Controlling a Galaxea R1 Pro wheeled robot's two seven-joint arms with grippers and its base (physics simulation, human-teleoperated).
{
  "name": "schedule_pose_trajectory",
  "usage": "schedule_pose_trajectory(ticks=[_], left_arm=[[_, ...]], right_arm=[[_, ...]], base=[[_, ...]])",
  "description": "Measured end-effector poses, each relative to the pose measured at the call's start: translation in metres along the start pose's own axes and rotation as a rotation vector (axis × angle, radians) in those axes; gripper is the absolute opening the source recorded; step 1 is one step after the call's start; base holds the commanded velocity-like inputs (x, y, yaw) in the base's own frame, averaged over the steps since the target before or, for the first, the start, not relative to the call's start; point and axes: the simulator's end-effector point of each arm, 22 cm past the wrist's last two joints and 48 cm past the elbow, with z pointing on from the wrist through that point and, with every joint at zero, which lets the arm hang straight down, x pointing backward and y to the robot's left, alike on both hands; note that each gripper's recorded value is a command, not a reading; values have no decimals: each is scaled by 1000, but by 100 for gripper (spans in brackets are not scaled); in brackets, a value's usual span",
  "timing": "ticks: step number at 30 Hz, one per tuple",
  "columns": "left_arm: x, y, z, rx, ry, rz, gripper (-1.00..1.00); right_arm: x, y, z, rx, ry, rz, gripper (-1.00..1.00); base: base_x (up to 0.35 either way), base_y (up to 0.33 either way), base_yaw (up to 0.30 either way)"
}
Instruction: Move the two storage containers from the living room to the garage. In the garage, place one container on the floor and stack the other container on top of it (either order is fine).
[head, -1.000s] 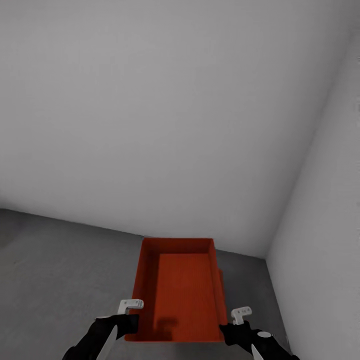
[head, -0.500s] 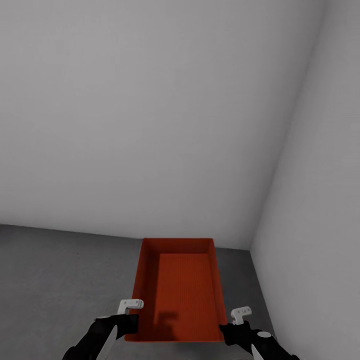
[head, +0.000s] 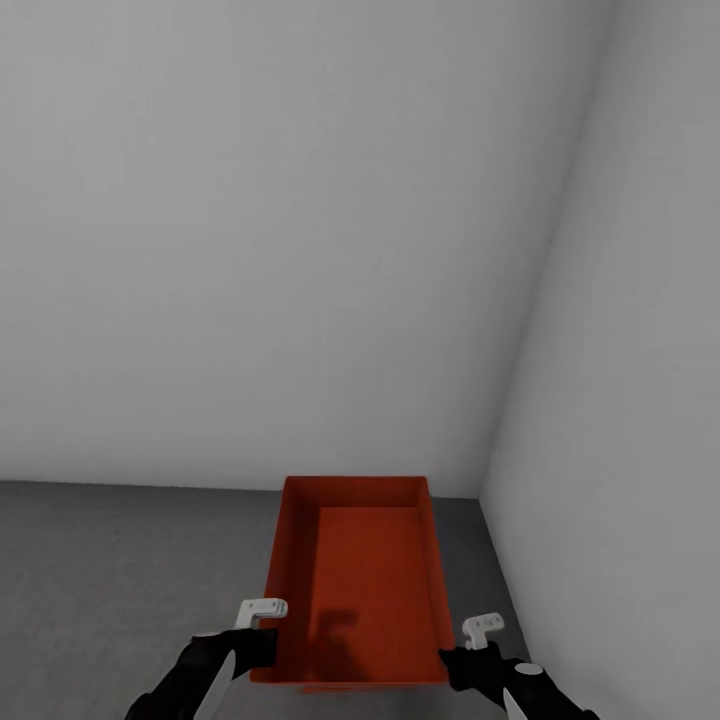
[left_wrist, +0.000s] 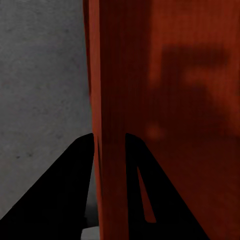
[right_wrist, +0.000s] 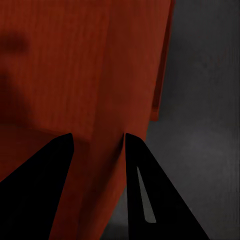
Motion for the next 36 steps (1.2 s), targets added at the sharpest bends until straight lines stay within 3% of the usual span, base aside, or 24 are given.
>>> schedule_pose_trajectory(ticks=[12, 36], left_arm=[[0, -2, 0, 1, 1, 1, -100], [1, -1, 1, 0, 4, 0, -100]], right_arm=[[0, -2, 0, 0, 1, 0, -100], [1, -1, 1, -2, 3, 1, -100]], base=[[304, 0, -3], [21, 19, 4]])
